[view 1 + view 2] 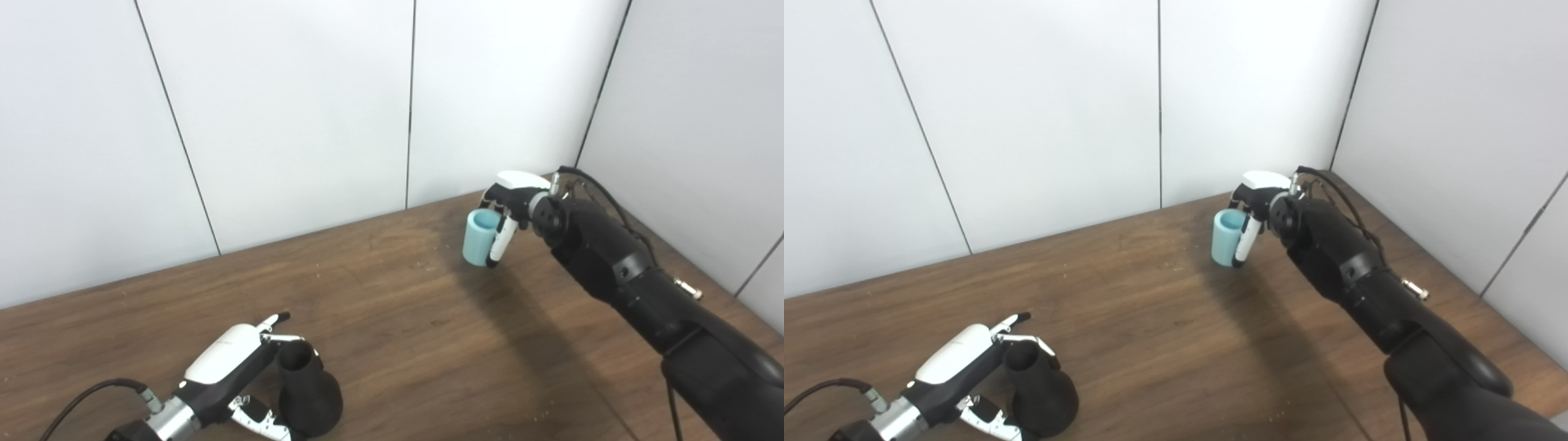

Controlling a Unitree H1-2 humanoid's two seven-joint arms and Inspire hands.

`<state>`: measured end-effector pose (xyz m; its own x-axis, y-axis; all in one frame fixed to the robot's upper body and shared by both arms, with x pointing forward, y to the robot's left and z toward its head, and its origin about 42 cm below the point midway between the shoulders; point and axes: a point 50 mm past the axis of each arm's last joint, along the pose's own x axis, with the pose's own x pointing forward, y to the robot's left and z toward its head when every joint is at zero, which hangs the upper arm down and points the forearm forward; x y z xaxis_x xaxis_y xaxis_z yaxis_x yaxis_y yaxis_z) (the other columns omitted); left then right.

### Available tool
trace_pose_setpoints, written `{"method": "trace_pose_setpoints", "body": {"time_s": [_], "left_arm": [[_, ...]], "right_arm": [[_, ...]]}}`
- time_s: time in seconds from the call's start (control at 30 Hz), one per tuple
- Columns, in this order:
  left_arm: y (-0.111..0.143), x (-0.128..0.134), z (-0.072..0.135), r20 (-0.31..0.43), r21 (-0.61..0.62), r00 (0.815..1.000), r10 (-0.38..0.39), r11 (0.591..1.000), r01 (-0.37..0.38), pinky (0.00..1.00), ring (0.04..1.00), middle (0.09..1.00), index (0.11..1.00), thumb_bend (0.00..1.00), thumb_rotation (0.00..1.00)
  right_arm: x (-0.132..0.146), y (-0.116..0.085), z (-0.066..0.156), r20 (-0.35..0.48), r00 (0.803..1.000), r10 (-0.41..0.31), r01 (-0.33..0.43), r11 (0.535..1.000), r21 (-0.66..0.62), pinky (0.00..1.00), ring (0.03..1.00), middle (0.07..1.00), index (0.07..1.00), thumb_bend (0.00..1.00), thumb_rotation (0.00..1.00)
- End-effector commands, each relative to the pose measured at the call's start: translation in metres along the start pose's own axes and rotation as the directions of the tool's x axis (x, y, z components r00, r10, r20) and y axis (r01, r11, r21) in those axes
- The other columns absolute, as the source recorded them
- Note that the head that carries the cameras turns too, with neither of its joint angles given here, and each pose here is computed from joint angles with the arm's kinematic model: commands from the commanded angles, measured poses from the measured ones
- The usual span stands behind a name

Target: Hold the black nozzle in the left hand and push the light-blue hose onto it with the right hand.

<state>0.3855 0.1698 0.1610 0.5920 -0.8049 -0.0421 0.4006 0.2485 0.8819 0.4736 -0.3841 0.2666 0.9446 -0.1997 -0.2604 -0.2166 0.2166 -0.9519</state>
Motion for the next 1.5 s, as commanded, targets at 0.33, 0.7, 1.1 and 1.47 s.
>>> {"method": "trace_pose_setpoints", "body": {"time_s": [0.33,0.7,1.1,1.47], "left_arm": [[-0.036,-0.045,-0.038,-0.223,0.005,0.943,-0.245,0.967,0.253,1.00,0.581,0.452,0.493,0.53,0.00],[-0.036,-0.045,-0.038,-0.222,0.007,0.945,-0.239,0.969,0.247,1.00,0.581,0.451,0.493,0.53,0.00],[-0.036,-0.045,-0.039,-0.226,0.012,0.945,-0.235,0.970,0.244,1.00,0.574,0.448,0.495,0.53,0.00],[-0.036,-0.044,-0.040,-0.233,0.008,0.941,-0.245,0.967,0.254,1.00,0.574,0.447,0.495,0.53,0.00]], "right_arm": [[-0.001,-0.035,0.006,0.021,0.990,-0.141,0.141,0.990,0.014,0.34,0.391,0.481,0.687,0.57,0.00],[-0.001,-0.037,0.015,0.047,0.986,-0.158,0.156,0.987,0.044,0.35,0.394,0.480,0.671,0.57,0.00],[0.000,-0.036,0.021,0.044,0.995,-0.094,0.092,0.995,0.027,0.43,0.508,0.568,0.719,0.73,0.04],[0.001,-0.039,0.028,0.033,0.998,-0.048,0.048,0.999,0.011,0.51,0.609,0.683,0.760,0.88,0.09]]}}
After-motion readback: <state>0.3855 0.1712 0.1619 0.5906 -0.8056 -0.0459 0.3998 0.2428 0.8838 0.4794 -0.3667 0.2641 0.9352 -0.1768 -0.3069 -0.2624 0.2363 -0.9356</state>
